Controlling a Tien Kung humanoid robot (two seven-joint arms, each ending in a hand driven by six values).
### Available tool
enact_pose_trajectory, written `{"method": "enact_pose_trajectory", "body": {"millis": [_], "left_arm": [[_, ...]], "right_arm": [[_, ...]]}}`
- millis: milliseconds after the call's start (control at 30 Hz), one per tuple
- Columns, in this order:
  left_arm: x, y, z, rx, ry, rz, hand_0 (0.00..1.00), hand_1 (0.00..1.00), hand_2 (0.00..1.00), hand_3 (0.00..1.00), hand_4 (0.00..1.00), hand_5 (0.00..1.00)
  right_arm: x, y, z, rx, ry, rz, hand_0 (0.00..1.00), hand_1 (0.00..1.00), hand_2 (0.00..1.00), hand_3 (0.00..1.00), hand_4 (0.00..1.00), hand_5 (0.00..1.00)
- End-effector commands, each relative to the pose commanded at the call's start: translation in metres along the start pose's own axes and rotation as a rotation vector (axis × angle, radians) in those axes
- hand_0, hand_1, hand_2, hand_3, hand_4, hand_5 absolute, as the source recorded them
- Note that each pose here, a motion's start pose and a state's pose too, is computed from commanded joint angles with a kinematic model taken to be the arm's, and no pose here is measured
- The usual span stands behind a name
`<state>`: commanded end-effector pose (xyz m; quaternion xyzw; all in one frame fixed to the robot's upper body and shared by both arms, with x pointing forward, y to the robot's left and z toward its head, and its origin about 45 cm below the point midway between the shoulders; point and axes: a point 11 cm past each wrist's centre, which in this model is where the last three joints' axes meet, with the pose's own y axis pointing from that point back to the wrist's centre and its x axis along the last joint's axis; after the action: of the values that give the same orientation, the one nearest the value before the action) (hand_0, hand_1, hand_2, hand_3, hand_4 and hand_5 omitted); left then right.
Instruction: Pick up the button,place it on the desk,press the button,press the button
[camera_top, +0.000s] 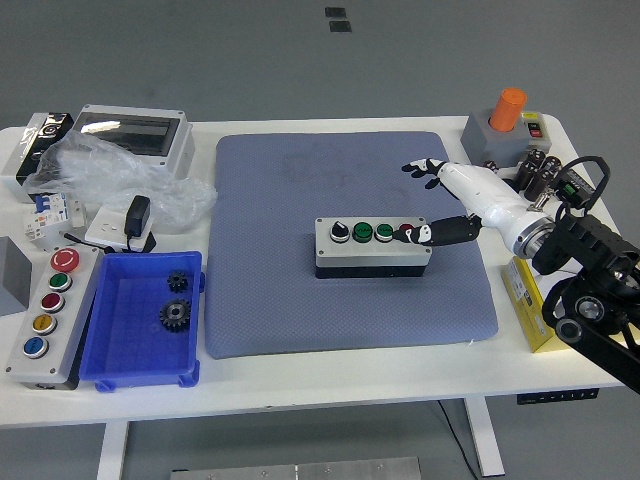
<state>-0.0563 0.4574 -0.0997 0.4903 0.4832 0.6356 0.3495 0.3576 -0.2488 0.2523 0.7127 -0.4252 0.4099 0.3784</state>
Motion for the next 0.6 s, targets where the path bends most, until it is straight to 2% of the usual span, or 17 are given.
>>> {"method": "enact_pose_trajectory", "body": {"millis": [133,167,300,333,367,533,567,600], "left_arm": [[0.000,0.000,0.001,-0.002,-0.001,0.001,0.717,0.766,0.691,0.696,0.744,0.494],[0.000,0.000,0.001,-0.001,0.000,0.000,0.717,0.765,0.692,0.698,0.746,0.493],[-0.001,0.000,-0.001,0.004,0.001,-0.002,0.717,0.765,0.692,0.698,0.746,0.493],[-0.001,0.000,-0.001,0.006,0.001,-0.002,0.717,0.765,0.692,0.698,0.746,0.493],[-0.002,0.000,-0.001,0.007,0.002,-0.003,0.717,0.765,0.690,0.699,0.749,0.494],[-0.002,0.000,-0.005,0.014,0.006,-0.004,0.717,0.765,0.690,0.699,0.749,0.494],[-0.002,0.000,-0.005,0.015,0.006,-0.004,0.717,0.765,0.692,0.703,0.750,0.493],[-0.002,0.000,-0.005,0.016,0.007,-0.004,0.717,0.765,0.692,0.703,0.750,0.493]], "right_arm": [[0.000,-0.001,0.000,-0.002,-0.011,0.001,0.791,0.789,0.825,0.880,0.988,0.472],[0.001,-0.001,0.001,-0.002,-0.021,0.005,0.839,0.850,0.903,0.954,0.998,0.632],[0.008,-0.002,0.004,0.010,-0.098,0.047,0.839,0.850,0.903,0.954,0.998,0.632],[0.012,-0.002,0.005,0.018,-0.130,0.068,0.839,0.850,0.903,0.954,0.998,0.632],[0.016,-0.001,0.007,0.027,-0.165,0.090,0.872,0.894,0.953,0.998,0.998,0.646],[0.031,0.001,0.011,0.082,-0.319,0.163,0.872,0.894,0.953,0.998,0.998,0.646],[0.032,0.001,0.009,0.093,-0.334,0.167,0.927,0.916,0.972,0.998,0.998,0.684],[0.032,0.001,0.006,0.098,-0.325,0.166,0.927,0.916,0.972,0.998,0.998,0.684]]}}
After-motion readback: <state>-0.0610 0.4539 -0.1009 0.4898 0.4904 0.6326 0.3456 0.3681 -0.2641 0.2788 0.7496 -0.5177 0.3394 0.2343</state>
